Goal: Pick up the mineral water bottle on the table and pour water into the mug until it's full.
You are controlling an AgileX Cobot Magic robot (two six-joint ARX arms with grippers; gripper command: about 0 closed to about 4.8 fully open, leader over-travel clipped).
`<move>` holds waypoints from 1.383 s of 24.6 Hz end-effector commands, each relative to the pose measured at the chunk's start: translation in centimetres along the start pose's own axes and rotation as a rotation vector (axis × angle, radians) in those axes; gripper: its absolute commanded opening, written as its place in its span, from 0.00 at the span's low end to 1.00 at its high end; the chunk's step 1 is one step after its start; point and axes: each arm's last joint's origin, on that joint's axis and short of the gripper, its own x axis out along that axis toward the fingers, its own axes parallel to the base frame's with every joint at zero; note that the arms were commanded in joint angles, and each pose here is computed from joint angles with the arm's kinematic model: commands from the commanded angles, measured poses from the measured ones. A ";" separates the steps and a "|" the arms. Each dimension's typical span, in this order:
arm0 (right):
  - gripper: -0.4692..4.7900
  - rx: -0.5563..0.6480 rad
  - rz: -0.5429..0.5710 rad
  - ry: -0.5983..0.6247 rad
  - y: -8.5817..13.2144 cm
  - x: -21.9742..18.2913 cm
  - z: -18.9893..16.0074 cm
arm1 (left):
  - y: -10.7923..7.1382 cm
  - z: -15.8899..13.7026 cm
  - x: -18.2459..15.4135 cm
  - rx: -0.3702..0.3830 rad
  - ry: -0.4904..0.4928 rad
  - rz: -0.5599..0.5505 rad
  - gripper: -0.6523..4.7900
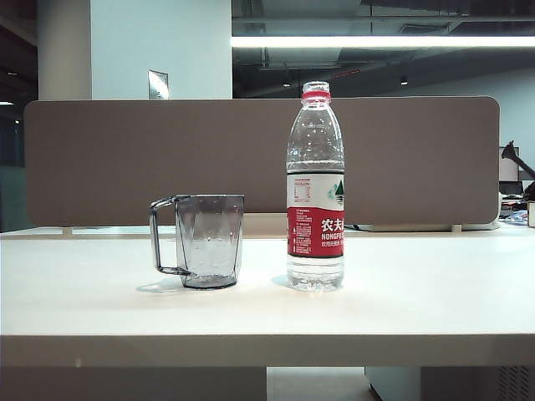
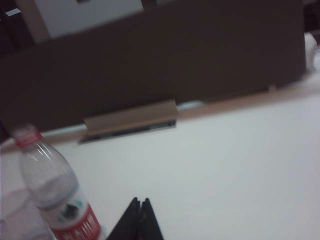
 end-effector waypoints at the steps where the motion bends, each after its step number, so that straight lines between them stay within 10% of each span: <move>1: 0.09 0.001 0.117 -0.065 1.0 -0.8 2.5 | 0.0 -0.1 0.0 -0.002 0.008 -0.003 0.12; 11: 0.20 0.085 0.603 0.005 2.6 -1.7 3.6 | -3.1 2.3 0.7 0.073 0.247 -0.239 0.12; 17: 0.29 0.265 0.711 0.117 2.9 -2.0 3.7 | -4.6 5.6 0.2 0.087 0.170 -0.346 0.12; 26: 0.30 -0.268 0.175 0.196 2.8 -4.2 8.5 | -6.4 5.8 -0.1 0.130 0.209 -0.482 0.12; 34: 0.31 -0.466 0.030 0.397 4.1 1.8 15.0 | -6.4 5.8 -0.1 0.129 0.208 -0.482 0.12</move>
